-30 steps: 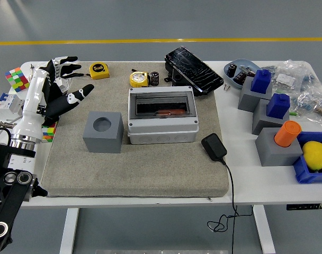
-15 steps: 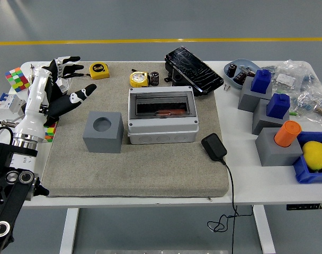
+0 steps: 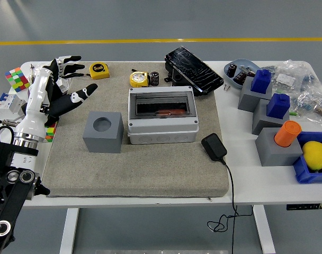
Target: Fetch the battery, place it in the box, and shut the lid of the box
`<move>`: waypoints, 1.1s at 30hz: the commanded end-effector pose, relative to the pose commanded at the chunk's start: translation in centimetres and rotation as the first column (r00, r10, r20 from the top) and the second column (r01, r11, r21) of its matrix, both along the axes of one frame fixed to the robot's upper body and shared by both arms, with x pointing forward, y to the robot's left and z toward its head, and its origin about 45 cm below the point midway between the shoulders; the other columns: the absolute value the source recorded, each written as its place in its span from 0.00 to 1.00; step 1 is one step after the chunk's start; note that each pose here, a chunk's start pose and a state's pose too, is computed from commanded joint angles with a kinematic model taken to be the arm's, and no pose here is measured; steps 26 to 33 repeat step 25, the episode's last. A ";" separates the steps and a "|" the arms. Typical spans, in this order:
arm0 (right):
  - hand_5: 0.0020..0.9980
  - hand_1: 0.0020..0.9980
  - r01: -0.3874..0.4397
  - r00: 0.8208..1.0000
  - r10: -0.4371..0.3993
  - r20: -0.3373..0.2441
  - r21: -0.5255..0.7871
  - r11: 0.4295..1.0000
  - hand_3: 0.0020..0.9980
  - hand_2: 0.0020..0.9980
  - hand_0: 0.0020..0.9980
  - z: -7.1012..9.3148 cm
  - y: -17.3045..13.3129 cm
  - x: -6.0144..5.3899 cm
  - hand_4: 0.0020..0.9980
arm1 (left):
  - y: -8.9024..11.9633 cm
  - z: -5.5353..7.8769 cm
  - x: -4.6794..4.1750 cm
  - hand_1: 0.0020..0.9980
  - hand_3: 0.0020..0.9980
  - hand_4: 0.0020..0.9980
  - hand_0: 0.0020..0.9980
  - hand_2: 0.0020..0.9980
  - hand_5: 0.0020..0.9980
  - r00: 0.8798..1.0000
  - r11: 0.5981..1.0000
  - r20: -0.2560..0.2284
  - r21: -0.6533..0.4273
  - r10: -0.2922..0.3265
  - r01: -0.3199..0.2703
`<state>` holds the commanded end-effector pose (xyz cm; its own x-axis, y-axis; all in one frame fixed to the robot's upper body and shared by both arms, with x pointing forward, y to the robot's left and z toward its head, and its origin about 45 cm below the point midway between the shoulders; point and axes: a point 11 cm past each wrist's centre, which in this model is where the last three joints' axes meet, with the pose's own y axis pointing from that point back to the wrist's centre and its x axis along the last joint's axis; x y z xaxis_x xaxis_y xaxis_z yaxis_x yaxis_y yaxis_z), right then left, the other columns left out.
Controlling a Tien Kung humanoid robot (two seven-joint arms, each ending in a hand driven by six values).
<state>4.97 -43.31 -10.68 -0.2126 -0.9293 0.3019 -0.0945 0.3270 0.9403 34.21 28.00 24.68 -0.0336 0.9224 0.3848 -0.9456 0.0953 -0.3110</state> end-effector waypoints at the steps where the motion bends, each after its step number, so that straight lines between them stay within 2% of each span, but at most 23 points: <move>1: 0.52 0.64 0.000 1.000 0.000 -0.001 0.000 1.000 0.58 0.67 0.63 0.0 0.0 0.0 1.00 | 0.0 0.0 -0.01 0.68 0.72 1.00 0.69 0.64 0.41 1.000 1.000 0.000 0.001 0.000 0.000; 33: 0.52 0.64 -0.001 1.000 0.001 0.005 -0.001 1.000 0.58 0.67 0.63 0.1 -0.1 0.2 1.00 | -0.1 0.1 0.13 0.68 0.71 1.00 0.69 0.64 0.37 1.000 1.000 -0.004 0.001 -0.002 0.002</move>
